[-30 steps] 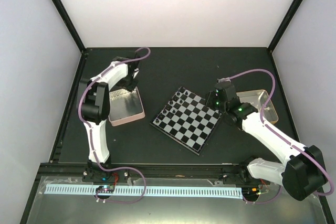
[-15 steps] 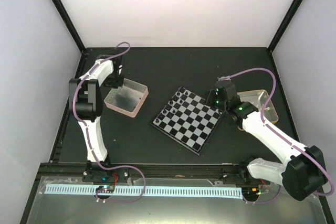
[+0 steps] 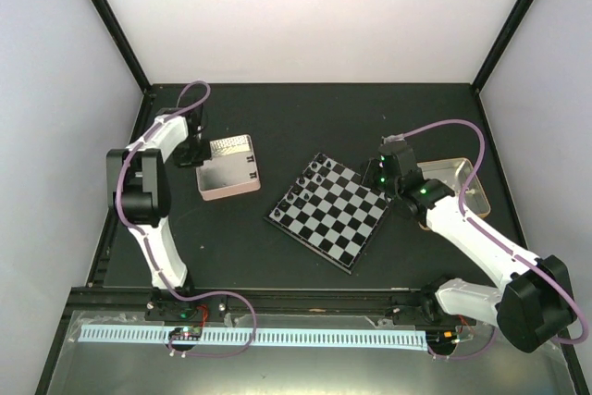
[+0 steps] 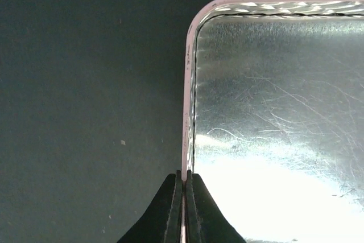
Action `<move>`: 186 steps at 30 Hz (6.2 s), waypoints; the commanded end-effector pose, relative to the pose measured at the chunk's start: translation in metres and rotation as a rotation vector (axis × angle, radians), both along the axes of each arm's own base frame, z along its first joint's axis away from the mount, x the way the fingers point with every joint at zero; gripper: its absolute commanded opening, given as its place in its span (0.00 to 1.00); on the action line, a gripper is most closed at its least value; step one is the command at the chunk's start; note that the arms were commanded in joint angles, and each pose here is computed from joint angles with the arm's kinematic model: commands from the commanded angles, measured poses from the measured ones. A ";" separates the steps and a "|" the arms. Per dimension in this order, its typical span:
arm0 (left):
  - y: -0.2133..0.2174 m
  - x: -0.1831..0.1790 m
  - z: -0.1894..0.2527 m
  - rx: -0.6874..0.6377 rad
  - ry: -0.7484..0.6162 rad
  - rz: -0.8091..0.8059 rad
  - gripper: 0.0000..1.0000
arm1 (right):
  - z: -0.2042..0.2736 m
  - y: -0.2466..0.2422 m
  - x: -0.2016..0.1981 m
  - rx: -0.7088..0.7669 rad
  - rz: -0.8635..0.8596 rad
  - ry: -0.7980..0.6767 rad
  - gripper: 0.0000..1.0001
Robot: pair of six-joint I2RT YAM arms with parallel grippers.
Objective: Set up the chess pieces on the board
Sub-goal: Adjust the storage box at the center of the board, then pick up the chess piece from the storage box, then place the chess piece on the chessboard.
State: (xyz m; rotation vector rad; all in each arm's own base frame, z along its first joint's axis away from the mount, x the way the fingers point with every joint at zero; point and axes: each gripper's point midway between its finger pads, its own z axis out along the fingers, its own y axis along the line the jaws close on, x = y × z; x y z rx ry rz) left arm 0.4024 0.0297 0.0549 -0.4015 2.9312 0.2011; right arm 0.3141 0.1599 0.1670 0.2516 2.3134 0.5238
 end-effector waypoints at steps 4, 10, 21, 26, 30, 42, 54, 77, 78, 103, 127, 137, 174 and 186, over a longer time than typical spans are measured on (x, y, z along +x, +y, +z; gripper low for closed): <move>-0.007 -0.034 0.002 -0.064 0.010 0.112 0.22 | 0.008 0.001 0.003 0.016 0.006 -0.021 0.26; -0.013 -0.019 0.065 -0.112 -0.219 0.146 0.36 | 0.009 0.001 0.001 0.022 0.007 -0.022 0.26; -0.100 -0.001 0.092 -0.698 -0.497 0.195 0.39 | 0.002 0.002 0.002 0.033 -0.007 -0.005 0.26; -0.129 0.009 0.064 -0.879 -0.466 0.322 0.38 | 0.001 0.002 0.003 0.033 -0.010 0.002 0.26; -0.138 0.023 0.044 -0.901 -0.423 0.431 0.39 | -0.001 0.003 0.004 0.037 -0.015 0.007 0.26; -0.130 0.027 -0.001 -0.731 -0.330 0.599 0.37 | -0.008 0.001 0.007 0.025 -0.034 0.016 0.26; -0.143 0.032 -0.020 -0.762 -0.273 0.619 0.34 | -0.012 0.000 0.010 0.018 -0.035 0.020 0.26; -0.151 0.047 -0.040 -0.824 -0.259 0.679 0.25 | -0.014 -0.006 0.011 0.008 -0.056 0.022 0.26; -0.151 0.047 -0.041 -0.823 -0.256 0.681 0.24 | -0.014 -0.007 0.011 0.007 -0.058 0.023 0.26; -0.124 0.037 0.009 -0.524 -0.441 0.374 0.02 | -0.013 -0.004 0.010 0.022 -0.037 0.013 0.26; -0.345 -0.083 0.125 -0.935 -0.369 -0.654 0.02 | -0.005 0.116 -0.029 0.326 0.685 -0.085 0.58; -0.377 -0.107 0.133 -1.078 -0.316 -0.715 0.02 | -0.022 0.108 -0.031 0.308 0.643 -0.067 0.47; -0.375 -0.139 0.165 -1.169 -0.084 -0.771 0.27 | 0.010 0.103 -0.051 0.100 0.875 -0.433 0.01; -0.376 -0.135 0.148 -1.133 -0.029 -0.740 0.30 | 0.009 0.107 -0.056 0.101 0.908 -0.432 0.01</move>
